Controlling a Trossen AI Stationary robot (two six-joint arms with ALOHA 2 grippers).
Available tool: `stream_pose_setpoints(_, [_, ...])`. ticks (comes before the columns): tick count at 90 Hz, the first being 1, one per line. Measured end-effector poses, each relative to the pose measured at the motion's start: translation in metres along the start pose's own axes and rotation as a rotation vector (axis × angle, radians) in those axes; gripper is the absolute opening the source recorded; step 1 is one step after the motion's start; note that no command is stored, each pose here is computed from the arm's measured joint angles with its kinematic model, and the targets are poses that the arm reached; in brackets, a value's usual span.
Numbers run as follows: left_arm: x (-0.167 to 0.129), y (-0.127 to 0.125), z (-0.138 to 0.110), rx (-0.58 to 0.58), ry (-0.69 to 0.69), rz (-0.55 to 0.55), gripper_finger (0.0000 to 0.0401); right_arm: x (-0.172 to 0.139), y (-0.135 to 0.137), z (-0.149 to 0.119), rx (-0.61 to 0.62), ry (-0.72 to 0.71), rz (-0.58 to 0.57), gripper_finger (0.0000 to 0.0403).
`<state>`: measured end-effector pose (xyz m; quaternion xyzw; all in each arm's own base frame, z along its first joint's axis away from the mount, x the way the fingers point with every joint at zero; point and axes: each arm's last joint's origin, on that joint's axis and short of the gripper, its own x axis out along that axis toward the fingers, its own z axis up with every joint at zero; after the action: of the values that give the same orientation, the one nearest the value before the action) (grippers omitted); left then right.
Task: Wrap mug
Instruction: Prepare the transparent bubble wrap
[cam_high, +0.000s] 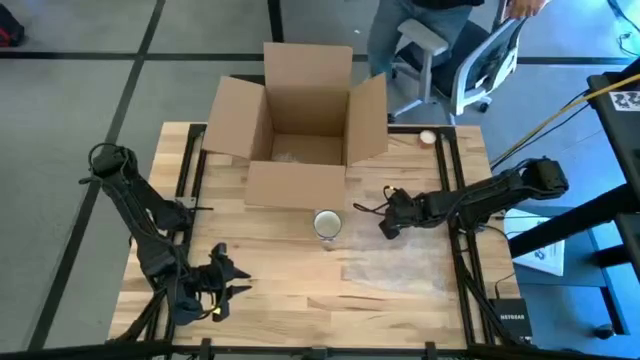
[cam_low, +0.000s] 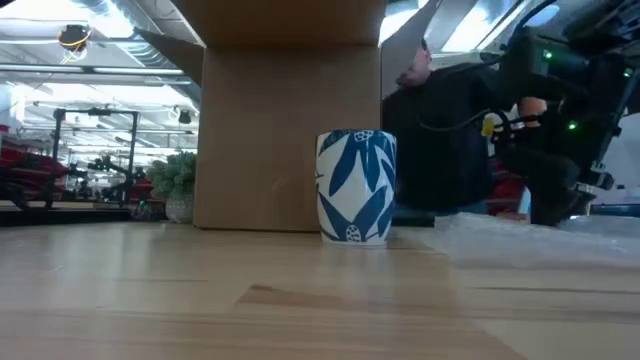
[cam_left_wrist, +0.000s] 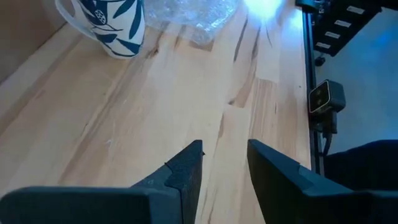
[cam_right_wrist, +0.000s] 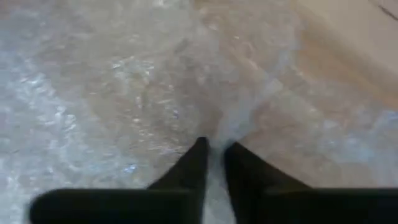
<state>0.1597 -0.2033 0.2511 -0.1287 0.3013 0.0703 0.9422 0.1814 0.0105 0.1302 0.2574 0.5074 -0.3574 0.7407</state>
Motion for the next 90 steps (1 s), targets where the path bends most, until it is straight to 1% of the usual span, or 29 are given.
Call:
stream_pose_setpoints(9, [0.000, 0.000, 0.000, 0.000, 0.000, 0.000, 0.0111, -0.007, 0.004, 0.006, -0.013, 0.000, -0.007, 0.0014])
stream_pose_setpoints(17, [0.000, 0.000, 0.000, 0.000, 0.000, 0.000, 0.0111, -0.018, 0.009, 0.013, -0.057, 0.008, -0.020, 0.0004])
stream_pose_setpoints(30, [0.000, 0.000, 0.000, -0.007, 0.000, 0.000, 0.0111, -0.043, 0.021, 0.029, -0.114, 0.003, -0.017, 0.0003])
stream_pose_setpoints(37, [0.000, 0.000, 0.000, -0.007, 0.000, 0.000, 0.0111, -0.059, 0.029, 0.036, -0.149, -0.013, 0.002, 0.0001])
stream_pose_setpoints(48, [0.000, 0.000, 0.000, -0.007, 0.000, 0.000, 0.0111, -0.085, 0.042, 0.039, -0.196, -0.042, 0.024, 0.0001])
stream_pose_setpoints(65, [0.000, 0.000, 0.000, -0.007, 0.000, -0.001, 0.0111, -0.114, 0.063, 0.027, -0.228, -0.092, 0.119, 0.0000])
stream_pose_setpoints(82, [0.000, 0.000, 0.000, -0.005, 0.000, -0.001, 0.0111, -0.129, 0.079, 0.002, -0.286, -0.105, 0.238, 0.0000])
stream_pose_setpoints(90, [0.000, 0.000, 0.000, -0.012, 0.000, -0.001, 0.0111, -0.136, 0.087, -0.013, -0.326, -0.110, 0.310, 0.0000])
